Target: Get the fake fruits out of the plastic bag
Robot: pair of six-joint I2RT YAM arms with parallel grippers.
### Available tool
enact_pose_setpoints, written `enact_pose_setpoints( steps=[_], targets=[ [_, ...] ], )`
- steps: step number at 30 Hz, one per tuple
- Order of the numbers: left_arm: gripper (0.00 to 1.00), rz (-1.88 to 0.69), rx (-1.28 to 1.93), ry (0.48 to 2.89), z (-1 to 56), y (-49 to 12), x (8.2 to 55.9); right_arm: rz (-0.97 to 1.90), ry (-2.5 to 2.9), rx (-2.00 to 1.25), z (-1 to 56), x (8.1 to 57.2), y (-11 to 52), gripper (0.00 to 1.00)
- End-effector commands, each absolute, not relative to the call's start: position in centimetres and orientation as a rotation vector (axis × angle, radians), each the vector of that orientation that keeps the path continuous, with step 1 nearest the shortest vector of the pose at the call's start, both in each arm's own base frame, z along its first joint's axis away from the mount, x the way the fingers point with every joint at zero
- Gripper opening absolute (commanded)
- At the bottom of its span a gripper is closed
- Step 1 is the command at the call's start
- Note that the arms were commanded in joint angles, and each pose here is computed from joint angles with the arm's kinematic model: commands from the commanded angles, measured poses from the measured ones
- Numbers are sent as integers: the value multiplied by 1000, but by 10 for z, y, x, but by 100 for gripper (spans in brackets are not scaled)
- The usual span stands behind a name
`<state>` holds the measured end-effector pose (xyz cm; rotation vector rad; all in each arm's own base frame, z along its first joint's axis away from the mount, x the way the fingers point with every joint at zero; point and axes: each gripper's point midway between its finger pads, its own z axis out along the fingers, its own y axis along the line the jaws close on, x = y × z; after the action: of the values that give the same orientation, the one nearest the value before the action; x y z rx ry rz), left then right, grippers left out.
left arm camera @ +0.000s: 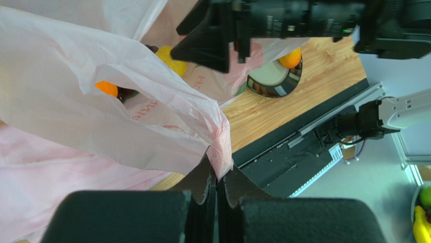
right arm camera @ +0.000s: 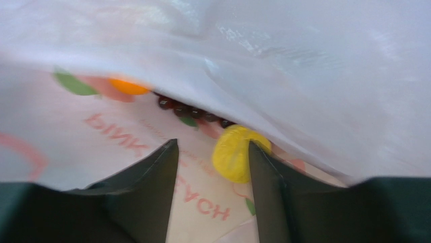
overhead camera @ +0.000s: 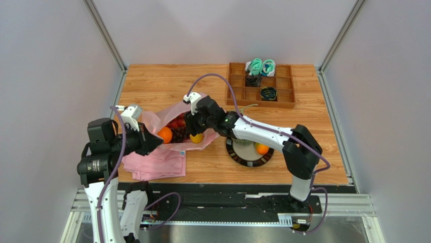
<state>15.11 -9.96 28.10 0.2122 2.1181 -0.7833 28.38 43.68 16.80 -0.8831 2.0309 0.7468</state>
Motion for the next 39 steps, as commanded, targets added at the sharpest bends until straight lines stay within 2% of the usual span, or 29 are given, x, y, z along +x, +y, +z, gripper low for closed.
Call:
enact_pose_setpoints(
  steps=[1,4,7,11,18,19,23,25,28,32,36,39],
  targets=[
    [0,-784,217,2146,272,-100,141,624,2052,-636,169,323,436,72],
    [0,-786,208,2168,263,-100,137,603,2075,-626,158,326,436,82],
    [0,-780,208,2181,256,-99,134,593,2121,-625,139,323,435,87],
    [0,-777,200,2182,251,-99,134,614,2178,-637,113,315,437,91],
    [0,-771,180,2179,250,-97,136,592,2252,-662,77,311,436,90],
    [0,-770,179,2178,250,-97,137,601,2243,-672,75,310,438,83],
    [0,-784,171,2170,248,-97,141,597,2226,-722,73,311,440,70],
    [0,-797,166,2168,247,-98,142,610,2187,-779,82,311,443,54],
    [0,-820,150,2158,244,-99,148,667,2103,-818,113,312,450,45],
    [0,-837,147,2126,241,-101,155,792,1880,-892,210,302,452,37],
    [0,-865,133,2107,240,-103,161,935,1751,-988,265,270,446,34],
    [0,-879,129,2090,242,-103,166,985,1711,-1030,283,251,435,31]
  ],
)
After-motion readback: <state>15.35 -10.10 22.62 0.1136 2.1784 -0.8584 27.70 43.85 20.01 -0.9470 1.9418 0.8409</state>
